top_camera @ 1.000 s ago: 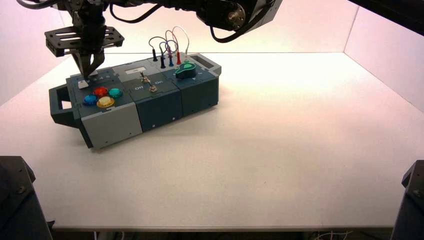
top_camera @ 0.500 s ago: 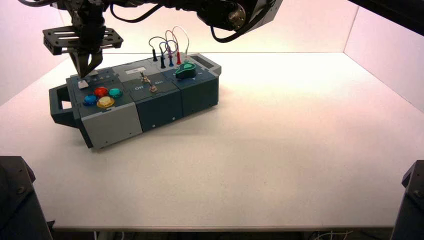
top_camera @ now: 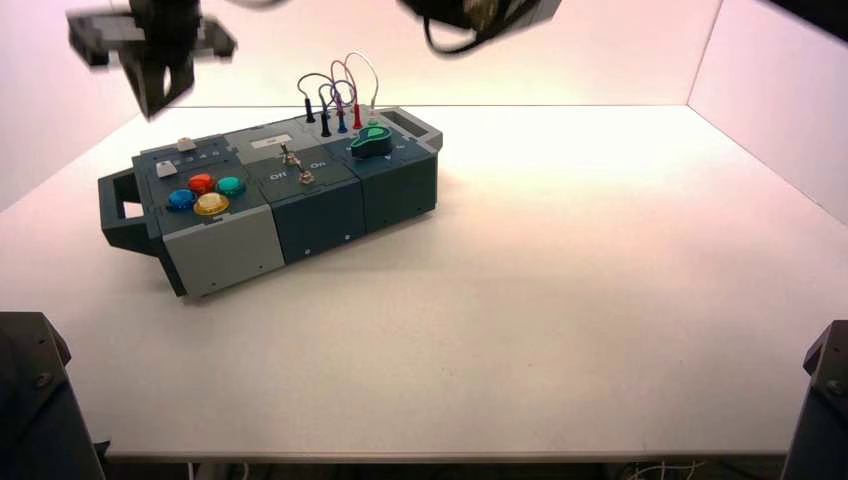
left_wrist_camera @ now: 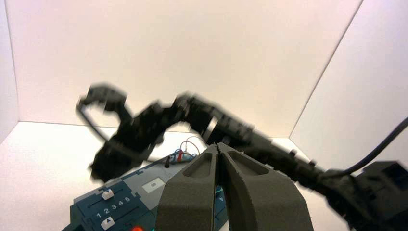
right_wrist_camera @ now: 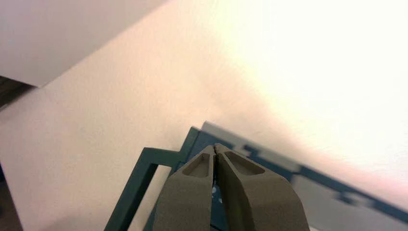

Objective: Move the top slider to position 3.

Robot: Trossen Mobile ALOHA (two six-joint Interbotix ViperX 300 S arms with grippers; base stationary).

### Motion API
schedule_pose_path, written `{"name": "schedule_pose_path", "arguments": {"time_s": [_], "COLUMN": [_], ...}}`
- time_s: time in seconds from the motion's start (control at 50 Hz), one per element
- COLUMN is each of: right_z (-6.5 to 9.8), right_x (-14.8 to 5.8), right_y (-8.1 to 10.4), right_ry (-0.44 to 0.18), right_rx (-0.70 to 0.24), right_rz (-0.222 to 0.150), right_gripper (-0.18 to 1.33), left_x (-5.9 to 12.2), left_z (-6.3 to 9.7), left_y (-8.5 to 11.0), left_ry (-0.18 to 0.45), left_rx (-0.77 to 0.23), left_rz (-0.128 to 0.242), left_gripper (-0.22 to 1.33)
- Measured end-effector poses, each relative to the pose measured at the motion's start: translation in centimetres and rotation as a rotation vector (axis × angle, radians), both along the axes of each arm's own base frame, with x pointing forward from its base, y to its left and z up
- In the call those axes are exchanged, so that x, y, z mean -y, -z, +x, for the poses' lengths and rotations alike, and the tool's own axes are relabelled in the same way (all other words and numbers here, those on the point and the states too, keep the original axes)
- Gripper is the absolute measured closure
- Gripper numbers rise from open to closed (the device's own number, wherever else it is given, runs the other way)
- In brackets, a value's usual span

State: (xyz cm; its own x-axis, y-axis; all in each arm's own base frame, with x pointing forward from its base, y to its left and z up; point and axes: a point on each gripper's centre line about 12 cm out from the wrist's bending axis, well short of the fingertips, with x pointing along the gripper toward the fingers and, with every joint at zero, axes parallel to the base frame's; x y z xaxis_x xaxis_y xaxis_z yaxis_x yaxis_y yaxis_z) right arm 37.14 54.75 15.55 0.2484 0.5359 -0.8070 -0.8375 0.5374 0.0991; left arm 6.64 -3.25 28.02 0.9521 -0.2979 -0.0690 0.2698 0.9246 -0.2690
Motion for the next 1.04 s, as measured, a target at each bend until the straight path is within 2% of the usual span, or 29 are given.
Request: {"name": "schedule_pose_path", "arguments": {"time_s": [0.06,0.14,0.22,0.34,0.44,0.52,0.68,0.72,0.76,0.88,1.04], "right_z": [0.6,1.4,2.0,2.3,2.1,1.9,2.0,2.0,2.1,2.2,2.1], "right_x": [0.7,1.6,2.5,3.2,3.2,3.2,3.9,4.0,4.4,4.8,4.7], "right_y": [-2.4,-4.1,-5.1,-5.2,-5.4,-6.2,-9.3,-9.4,-10.9,-11.6,-11.5], "right_ry": [0.006,0.016,0.024,0.022,0.017,0.012,0.02,0.023,0.026,0.028,0.024], "right_rx": [0.031,0.047,0.054,0.047,0.049,0.071,0.106,0.108,0.12,0.13,0.125], "right_rz": [0.013,0.023,0.018,-0.012,-0.022,-0.022,0.008,0.011,0.025,0.031,0.025], "right_gripper": [1.29,1.29,1.29,1.29,1.29,1.29,1.29,1.29,1.29,1.29,1.29], "left_x": [0.0,0.0,0.0,0.0,0.0,0.0,0.0,0.0,0.0,0.0,0.0], "left_z": [0.0,0.0,0.0,0.0,0.0,0.0,0.0,0.0,0.0,0.0,0.0], "left_y": [0.0,0.0,0.0,0.0,0.1,0.1,0.1,0.1,0.1,0.1,0.1], "left_ry": [0.0,0.001,0.0,0.0,0.001,0.003,0.002,0.002,0.001,-0.002,-0.002], "left_rx": [0.0,-0.001,-0.001,-0.003,-0.006,-0.008,-0.009,-0.009,-0.009,-0.009,-0.009], "left_rz": [0.0,0.0,0.001,0.001,0.002,0.002,0.004,0.004,0.007,0.012,0.012], "left_gripper": [1.27,1.28,1.28,1.28,1.28,1.28,1.27,1.27,1.27,1.27,1.28]}}
